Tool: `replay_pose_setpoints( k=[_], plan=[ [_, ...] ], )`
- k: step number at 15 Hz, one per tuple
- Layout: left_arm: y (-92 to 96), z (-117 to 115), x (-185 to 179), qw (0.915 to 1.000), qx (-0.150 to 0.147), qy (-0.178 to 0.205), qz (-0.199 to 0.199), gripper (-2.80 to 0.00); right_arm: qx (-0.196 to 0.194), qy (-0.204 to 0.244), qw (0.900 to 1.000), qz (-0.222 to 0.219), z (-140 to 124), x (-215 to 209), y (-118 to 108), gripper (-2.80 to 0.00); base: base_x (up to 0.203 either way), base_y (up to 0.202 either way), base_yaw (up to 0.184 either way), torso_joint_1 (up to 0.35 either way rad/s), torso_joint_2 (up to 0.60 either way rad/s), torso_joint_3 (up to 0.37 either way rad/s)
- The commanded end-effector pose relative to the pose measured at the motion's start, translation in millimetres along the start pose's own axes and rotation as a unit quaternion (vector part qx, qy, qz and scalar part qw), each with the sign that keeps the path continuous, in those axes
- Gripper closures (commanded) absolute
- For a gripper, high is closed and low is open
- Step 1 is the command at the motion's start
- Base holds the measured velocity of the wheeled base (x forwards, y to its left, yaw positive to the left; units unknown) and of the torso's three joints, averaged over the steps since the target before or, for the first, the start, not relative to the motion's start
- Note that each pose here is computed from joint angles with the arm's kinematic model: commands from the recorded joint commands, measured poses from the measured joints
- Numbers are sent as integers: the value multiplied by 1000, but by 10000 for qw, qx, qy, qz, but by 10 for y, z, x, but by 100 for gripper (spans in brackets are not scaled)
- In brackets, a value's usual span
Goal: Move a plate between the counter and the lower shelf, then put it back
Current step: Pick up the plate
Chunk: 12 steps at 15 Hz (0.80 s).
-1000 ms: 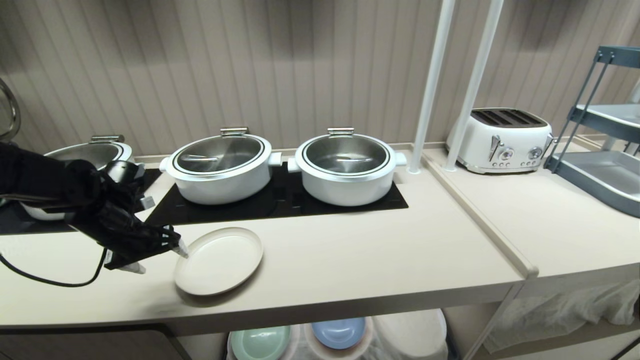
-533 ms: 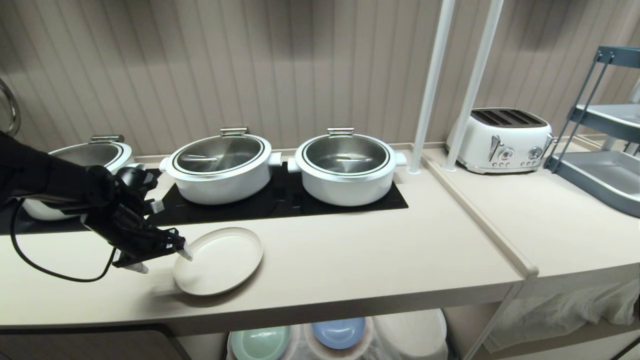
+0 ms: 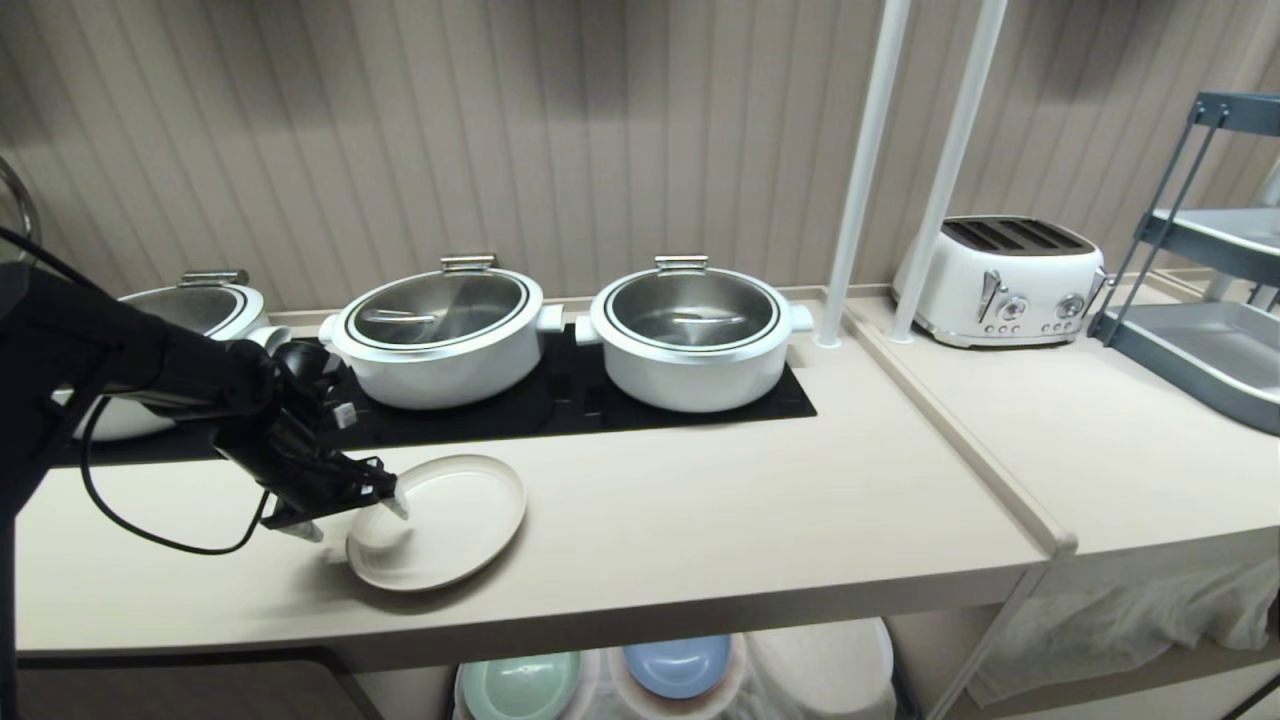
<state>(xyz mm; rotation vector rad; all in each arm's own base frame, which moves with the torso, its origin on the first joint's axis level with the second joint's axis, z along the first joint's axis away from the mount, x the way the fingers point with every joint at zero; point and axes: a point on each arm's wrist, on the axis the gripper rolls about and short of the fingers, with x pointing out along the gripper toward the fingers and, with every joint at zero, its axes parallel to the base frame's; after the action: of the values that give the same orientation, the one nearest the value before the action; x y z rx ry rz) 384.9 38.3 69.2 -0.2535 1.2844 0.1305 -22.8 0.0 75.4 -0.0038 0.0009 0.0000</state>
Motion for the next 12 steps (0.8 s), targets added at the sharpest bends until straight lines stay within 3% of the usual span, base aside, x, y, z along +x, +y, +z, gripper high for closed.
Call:
replay_pose_setpoints(
  k=[1,9,10,12],
  plan=[
    [-23,4,57,10000,20,61,0,-280,-2,-1,10000,0,0,0,0,0,0,0,0,0,0,0],
    [-10,4,79,10000,4,87,0,-280,-4,3,10000,0,-1,0,0,0,0,0,0,0,0,0],
    [-10,3,75,10000,4,82,0,0,-4,3,10000,0,-1,0,0,0,0,0,0,0,0,0],
    [-9,3,75,10000,4,81,6,0,-4,-3,10000,0,1,0,0,0,0,0,0,0,0,0]
  ],
)
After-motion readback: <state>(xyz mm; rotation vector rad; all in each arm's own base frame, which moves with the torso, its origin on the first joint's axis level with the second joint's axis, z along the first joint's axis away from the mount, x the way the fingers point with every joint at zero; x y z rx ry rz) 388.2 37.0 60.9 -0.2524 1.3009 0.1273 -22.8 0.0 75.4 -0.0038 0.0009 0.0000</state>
